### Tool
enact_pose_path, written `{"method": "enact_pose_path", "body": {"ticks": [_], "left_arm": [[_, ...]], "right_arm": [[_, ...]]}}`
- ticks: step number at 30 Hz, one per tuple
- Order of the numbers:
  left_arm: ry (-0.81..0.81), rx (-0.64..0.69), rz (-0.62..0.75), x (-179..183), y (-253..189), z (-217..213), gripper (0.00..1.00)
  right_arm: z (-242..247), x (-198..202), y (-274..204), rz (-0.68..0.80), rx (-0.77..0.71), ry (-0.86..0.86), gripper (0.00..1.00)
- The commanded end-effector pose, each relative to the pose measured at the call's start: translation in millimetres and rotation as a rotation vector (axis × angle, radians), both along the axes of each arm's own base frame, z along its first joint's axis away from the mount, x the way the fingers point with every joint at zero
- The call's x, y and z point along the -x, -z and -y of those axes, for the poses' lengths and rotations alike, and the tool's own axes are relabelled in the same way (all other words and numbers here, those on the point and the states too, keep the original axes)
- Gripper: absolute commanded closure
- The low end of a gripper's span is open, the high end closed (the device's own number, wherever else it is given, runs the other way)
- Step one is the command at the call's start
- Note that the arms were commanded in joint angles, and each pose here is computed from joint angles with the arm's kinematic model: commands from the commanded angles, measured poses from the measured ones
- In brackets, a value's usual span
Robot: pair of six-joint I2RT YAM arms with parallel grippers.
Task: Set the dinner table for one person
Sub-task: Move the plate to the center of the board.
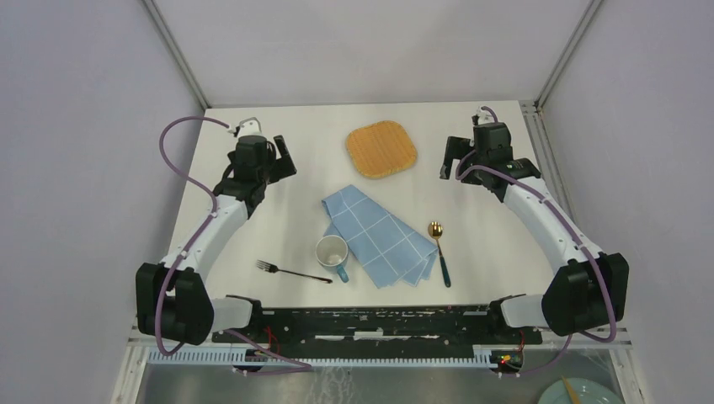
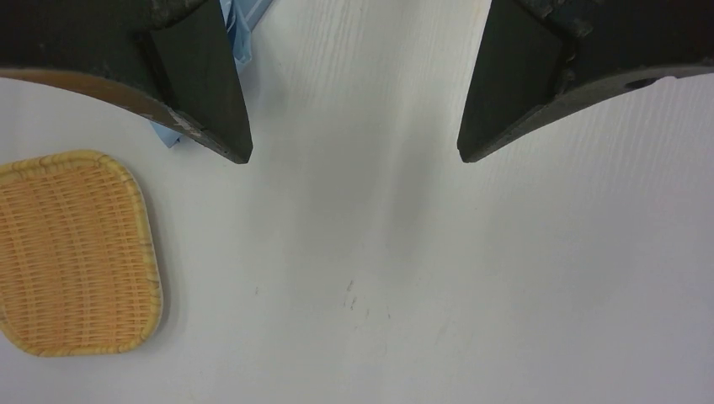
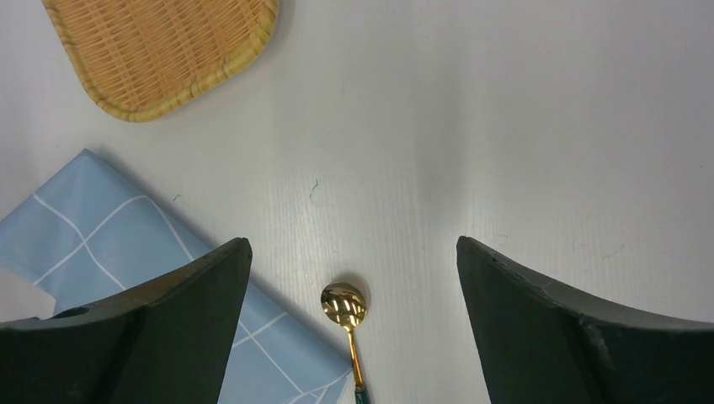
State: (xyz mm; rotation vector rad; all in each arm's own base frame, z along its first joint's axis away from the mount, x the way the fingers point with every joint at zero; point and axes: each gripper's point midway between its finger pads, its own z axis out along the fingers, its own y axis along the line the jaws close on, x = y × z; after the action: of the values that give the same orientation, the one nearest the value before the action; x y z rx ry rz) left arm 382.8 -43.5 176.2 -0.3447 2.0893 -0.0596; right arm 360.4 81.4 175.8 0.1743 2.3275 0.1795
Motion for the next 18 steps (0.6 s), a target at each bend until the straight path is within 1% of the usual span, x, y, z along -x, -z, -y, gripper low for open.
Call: {"method": "enact_pose_path", "body": {"ticks": [1,5,10,12,14,16,18], "left_arm": [[0.031,-0.021,0.103,-13,-28,2,0.00],[0.027,-0.033,0.099,-16,-29,1,0.00],[0.031,-0.039,0.097,-18,-27,1,0.00],[0.007,-0.048,0.108,-19,-29,-3,0.00],[-0.049,-0.063,0.122,-20,-33,-13,0.00],[-0.116,-0.097,0.156,-19,-42,-26,0.00],[-0.160,-0.123,0.189,-18,-50,-36,0.00]], "right_arm": [[1,-4,-17,0.082,-0.004,0.004,0.02],[4,-5,-17,0.090,0.009,0.017,0.02],[4,-8,-12,0.061,0.021,0.010,0.02],[4,-10,-12,0.058,0.021,0.023,0.02],[11,-10,-16,0.087,0.012,0.086,0.02],[30,-7,-25,0.146,0.015,0.226,0.02],[47,2,-27,0.170,0.012,0.352,0.02]]}}
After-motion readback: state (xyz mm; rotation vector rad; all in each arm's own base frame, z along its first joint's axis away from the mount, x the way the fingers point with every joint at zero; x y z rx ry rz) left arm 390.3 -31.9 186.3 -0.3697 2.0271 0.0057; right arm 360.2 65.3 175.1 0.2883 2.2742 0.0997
